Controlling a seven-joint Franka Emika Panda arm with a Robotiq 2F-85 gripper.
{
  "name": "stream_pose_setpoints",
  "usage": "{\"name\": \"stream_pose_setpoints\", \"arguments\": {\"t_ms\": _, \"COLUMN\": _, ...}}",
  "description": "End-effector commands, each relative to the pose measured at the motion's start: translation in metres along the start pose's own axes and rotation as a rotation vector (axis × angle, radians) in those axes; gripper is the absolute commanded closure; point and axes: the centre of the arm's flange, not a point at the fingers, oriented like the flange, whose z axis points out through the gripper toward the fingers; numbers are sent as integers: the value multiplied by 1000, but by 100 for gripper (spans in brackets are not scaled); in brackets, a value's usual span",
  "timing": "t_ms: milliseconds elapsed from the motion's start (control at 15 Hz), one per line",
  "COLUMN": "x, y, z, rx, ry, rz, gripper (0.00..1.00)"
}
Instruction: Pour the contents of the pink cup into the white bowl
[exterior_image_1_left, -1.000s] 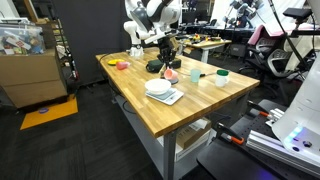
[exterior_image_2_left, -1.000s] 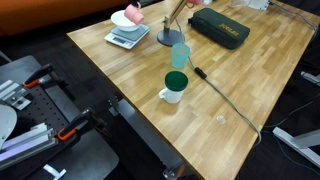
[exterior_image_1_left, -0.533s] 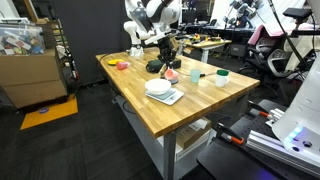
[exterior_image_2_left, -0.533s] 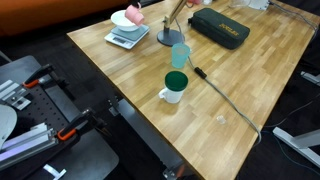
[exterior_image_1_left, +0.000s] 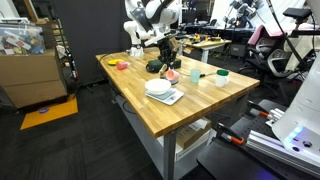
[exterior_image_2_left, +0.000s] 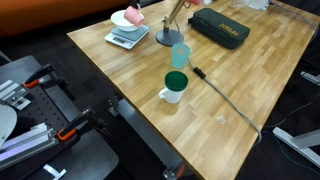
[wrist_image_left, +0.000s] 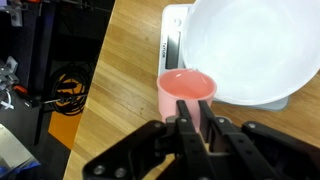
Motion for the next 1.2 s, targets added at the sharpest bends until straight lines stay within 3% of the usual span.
{"name": "stream_pose_setpoints", "arguments": {"t_ms": 0, "x": 2, "y": -6, "z": -8, "rx": -12, "ry": -10, "rz": -4, "gripper": 96}}
{"name": "stream_pose_setpoints", "arguments": {"t_ms": 267, "x": 7, "y": -2, "z": -22, "rx": 48, "ry": -106, "rz": -48, "gripper": 96}}
{"name": "stream_pose_setpoints", "arguments": {"t_ms": 733, "x": 10, "y": -3, "z": -20, "rx": 213, "ry": -409, "rz": -120, "gripper": 96}}
{"name": "stream_pose_setpoints", "arguments": {"t_ms": 1133, "x": 62, "y": 36, "z": 5, "rx": 380, "ry": -642, "rz": -70, "gripper": 96}}
